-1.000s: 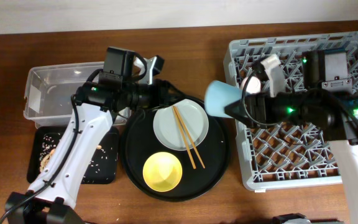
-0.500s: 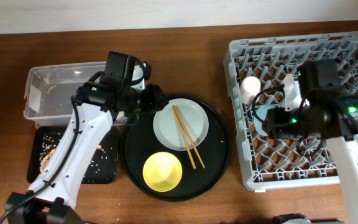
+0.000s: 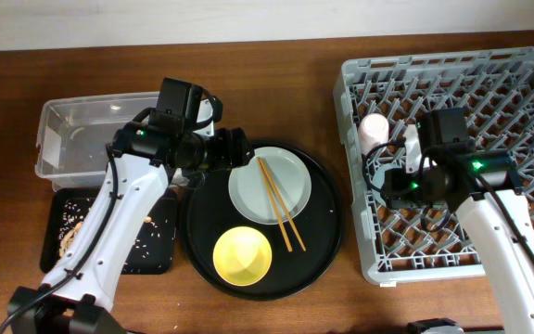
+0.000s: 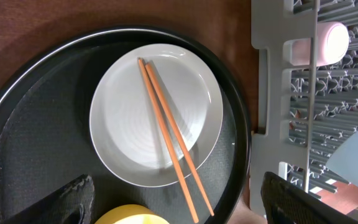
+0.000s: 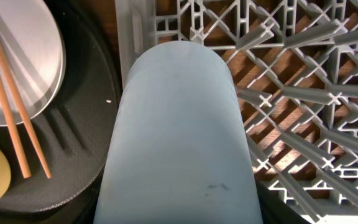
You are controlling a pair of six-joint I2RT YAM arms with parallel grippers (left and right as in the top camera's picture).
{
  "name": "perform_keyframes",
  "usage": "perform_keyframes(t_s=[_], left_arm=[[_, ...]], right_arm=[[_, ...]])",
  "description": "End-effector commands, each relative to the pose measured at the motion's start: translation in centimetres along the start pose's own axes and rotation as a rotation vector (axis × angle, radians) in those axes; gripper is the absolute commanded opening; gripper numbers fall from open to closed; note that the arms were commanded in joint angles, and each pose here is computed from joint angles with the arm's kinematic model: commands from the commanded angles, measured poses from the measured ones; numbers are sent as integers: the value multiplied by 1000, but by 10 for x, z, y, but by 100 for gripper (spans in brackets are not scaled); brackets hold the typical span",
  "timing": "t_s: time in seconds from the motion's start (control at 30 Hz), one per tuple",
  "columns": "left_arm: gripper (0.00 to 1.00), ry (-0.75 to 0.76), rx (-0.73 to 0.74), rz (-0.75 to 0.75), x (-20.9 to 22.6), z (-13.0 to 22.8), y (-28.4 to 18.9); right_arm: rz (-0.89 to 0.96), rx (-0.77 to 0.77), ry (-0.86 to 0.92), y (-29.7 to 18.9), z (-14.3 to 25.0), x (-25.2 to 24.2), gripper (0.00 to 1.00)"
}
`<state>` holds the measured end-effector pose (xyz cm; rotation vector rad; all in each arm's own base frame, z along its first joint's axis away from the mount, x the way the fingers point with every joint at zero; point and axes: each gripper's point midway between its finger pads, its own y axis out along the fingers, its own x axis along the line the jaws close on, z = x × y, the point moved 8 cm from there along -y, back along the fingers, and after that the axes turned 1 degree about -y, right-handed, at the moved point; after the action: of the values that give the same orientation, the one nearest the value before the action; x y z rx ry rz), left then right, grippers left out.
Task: Sort waste into correct bins and load items into the dishwasher rack
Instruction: 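Carry the blue cup into the rack beside the pink cup and release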
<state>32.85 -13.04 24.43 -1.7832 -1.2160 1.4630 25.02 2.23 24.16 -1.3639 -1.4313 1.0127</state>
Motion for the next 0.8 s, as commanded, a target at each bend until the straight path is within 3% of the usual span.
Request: perform_keyframes(t_s=[0.0, 0.33, 0.43, 0.53, 0.57, 0.7, 0.77], left_arm=[[85, 8, 3, -10, 1, 1, 0], [85, 8, 2, -9, 1, 1, 0], [85, 8, 0, -15, 2, 1, 0], [85, 8, -14, -48, 5, 0, 0], [85, 7, -14, -51, 5, 0, 0], [85, 7, -16, -51, 5, 0, 0], [85, 6, -33, -78, 8, -2, -1]], right_arm=[[46, 12, 13, 7, -1, -5, 49], [63, 116, 34, 35, -6, -7, 50], [63, 123, 34, 38, -7, -7, 63], [63, 118, 33, 37, -8, -7, 84], [63, 116, 33, 35, -9, -6, 88], [33, 108, 33, 20, -15, -2, 89], [-71, 108, 20, 7, -18, 8, 88]])
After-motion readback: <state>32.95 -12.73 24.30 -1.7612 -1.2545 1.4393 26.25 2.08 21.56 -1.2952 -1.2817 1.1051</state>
